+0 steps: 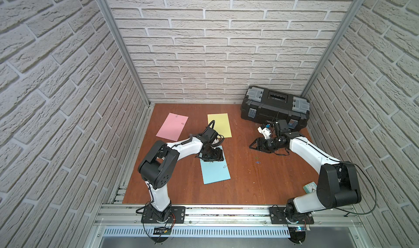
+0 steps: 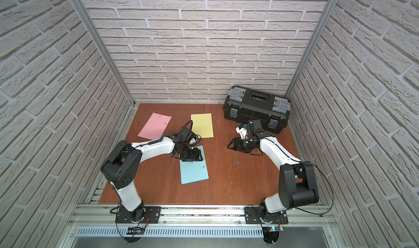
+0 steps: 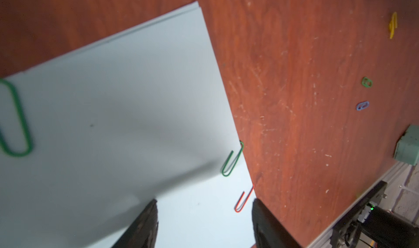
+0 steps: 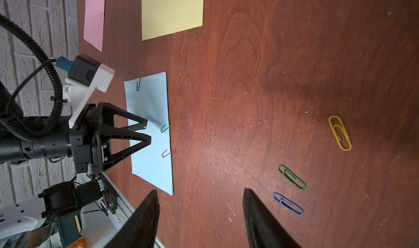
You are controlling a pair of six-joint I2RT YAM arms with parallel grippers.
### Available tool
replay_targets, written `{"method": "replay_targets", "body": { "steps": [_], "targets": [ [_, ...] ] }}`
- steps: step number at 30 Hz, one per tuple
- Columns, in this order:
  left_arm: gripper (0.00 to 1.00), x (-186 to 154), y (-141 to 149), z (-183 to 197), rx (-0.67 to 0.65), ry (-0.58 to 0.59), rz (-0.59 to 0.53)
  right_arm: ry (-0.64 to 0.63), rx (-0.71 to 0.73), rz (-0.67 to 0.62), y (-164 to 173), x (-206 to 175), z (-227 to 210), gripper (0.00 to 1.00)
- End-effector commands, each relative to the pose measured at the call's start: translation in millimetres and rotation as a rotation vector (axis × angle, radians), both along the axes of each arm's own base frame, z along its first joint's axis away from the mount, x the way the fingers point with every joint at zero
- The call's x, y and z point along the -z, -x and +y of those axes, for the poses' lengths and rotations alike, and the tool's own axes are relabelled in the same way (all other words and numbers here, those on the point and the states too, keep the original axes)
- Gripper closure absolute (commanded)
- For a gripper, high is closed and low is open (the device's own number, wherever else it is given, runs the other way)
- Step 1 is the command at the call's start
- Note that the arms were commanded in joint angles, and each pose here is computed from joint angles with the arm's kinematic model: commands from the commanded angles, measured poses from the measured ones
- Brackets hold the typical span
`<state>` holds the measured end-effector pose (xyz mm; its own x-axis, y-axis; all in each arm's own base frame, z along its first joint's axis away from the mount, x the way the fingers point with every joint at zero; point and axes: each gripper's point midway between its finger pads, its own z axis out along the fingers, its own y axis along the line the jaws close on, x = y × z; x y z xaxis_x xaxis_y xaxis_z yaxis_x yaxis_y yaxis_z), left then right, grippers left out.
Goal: Unclip the paperclips from the documents
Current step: Move the document to the center of the board.
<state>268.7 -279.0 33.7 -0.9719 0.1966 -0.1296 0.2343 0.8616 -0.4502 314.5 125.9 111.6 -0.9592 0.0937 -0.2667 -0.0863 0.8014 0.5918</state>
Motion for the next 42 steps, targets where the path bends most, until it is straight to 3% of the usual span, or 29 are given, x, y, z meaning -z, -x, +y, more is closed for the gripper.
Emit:
{"method": "replay_targets", "body": {
  "steps": [1,9,13,20,26,33,42],
  "targets": [
    [0.35,8.2,11.4,-1.6,0.072,-0.022,0.041,-0.002,-0.019,-0.028,-0.2,-5.3,3.4,0.40],
    [0.30,-46.3,4.0,-17.4,0.062,0.148,-0.090,-0.015,-0.021,-0.029,-0.9,-0.8,7.8,0.39],
    [0.29,-56.5,5.4,-2.6,0.005,0.198,-0.109,-0.020,-0.050,-0.011,2.4,9.5,20.0,0.39],
    [0.28,-35.1,14.2,59.1,-0.168,0.092,-0.096,-0.024,-0.091,-0.008,1.8,16.9,38.4,0.38],
    [0.27,-12.9,23.6,82.2,-0.216,0.044,-0.045,-0.028,-0.119,-0.004,0.8,21.6,49.3,0.38],
    [0.27,10.9,28.3,74.0,-0.190,0.063,0.021,-0.031,-0.144,-0.006,2.7,20.5,59.1,0.38],
    [0.27,13.3,23.1,37.0,-0.106,0.117,0.057,-0.032,-0.161,0.001,5.5,26.4,70.7,0.38]
  ]
}}
